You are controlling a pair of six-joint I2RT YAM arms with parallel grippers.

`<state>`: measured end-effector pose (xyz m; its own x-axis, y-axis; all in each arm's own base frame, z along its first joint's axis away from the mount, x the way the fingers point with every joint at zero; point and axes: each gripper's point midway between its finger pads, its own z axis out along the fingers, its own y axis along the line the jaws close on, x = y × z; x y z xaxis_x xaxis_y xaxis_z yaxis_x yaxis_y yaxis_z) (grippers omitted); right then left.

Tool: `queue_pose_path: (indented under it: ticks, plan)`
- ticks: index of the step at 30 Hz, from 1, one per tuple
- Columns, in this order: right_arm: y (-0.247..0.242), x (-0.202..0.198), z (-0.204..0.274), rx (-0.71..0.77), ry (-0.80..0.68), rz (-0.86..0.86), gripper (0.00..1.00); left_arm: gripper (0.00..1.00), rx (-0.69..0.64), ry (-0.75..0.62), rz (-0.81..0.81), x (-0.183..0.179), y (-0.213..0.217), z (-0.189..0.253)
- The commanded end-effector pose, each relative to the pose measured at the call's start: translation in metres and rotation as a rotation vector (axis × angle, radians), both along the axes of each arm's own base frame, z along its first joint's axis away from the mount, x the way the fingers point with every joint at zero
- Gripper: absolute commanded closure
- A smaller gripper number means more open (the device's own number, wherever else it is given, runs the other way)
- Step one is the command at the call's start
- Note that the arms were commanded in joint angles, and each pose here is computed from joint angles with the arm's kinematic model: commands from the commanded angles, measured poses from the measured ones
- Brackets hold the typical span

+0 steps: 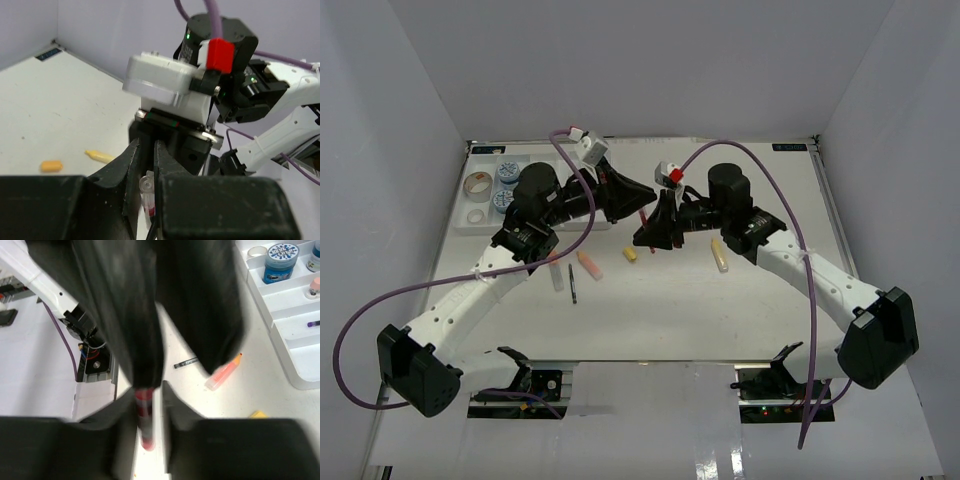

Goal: Sort the stationery into containers
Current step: Place the pen in the storage box.

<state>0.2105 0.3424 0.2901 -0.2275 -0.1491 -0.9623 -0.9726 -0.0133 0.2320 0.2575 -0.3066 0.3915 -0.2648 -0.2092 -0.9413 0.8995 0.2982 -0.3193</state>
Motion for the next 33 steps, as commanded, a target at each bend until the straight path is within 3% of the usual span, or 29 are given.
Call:
queue_pose_path:
  ticks: [1,5,10,16,22,27,28,33]
  plan:
    - [-0.006,0.008,0.041,0.124,-0.144,-0.046,0.64,1.0,0.085,0.081,-0.044,-0.009,-0.006,-0.025]
    - [-0.01,0.007,0.019,0.08,-0.103,-0.061,0.43,1.0,0.088,0.037,0.028,0.003,-0.002,-0.014]
    - [-0.021,0.0,-0.035,-0.026,-0.016,-0.097,0.25,1.0,0.141,0.025,0.217,0.033,0.015,-0.016]
    - [-0.048,-0.009,-0.084,-0.132,0.042,-0.21,0.16,1.0,0.301,0.029,0.46,0.082,0.045,-0.043]
    - [-0.067,-0.011,-0.104,-0.175,0.037,-0.311,0.06,1.0,0.543,0.113,0.823,0.167,0.132,-0.091]
    - [-0.078,-0.011,-0.121,-0.213,0.047,-0.371,0.02,1.0,0.612,0.232,0.925,0.229,0.182,-0.129]
    - [-0.079,-0.011,-0.122,-0.211,0.047,-0.376,0.02,1.0,0.593,0.226,0.952,0.243,0.193,-0.118]
    - [-0.079,-0.017,-0.128,-0.215,0.074,-0.355,0.03,1.0,0.651,0.334,0.945,0.289,0.21,-0.165]
